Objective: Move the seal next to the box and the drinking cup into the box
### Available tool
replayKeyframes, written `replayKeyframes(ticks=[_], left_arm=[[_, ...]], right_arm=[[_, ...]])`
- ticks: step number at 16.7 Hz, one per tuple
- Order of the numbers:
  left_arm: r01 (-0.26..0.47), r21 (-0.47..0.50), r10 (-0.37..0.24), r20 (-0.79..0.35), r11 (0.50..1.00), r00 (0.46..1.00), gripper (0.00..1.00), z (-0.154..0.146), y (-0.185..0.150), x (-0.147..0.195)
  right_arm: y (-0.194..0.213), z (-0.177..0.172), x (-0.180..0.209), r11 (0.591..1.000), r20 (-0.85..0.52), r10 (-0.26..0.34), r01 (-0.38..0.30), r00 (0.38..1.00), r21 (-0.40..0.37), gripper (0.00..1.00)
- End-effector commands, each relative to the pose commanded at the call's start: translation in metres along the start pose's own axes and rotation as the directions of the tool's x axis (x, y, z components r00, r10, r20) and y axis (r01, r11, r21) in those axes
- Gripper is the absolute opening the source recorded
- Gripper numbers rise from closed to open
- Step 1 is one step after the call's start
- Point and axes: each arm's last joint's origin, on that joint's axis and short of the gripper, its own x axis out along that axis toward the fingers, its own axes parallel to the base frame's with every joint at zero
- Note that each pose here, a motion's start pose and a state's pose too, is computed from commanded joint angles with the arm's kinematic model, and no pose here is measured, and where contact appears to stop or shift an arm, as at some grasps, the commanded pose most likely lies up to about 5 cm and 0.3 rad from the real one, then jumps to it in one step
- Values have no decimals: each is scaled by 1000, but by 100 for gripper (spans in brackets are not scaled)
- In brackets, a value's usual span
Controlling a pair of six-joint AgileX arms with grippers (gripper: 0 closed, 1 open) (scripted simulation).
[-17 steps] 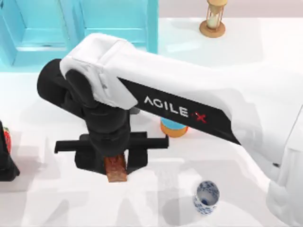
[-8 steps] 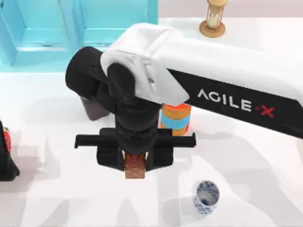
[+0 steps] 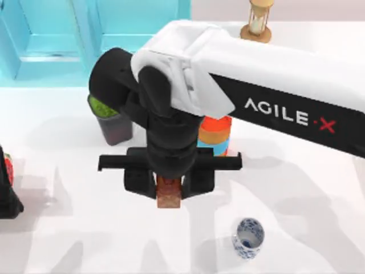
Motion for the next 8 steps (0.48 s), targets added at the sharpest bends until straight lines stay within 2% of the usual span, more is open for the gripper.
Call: replayKeyframes(ticks=[8], left_arm=[[0,0,0,0,1000,1000,100,0,0,0]], right_arm=[[-62,53,-7,1000,2,-14,14,1000,-5,0]])
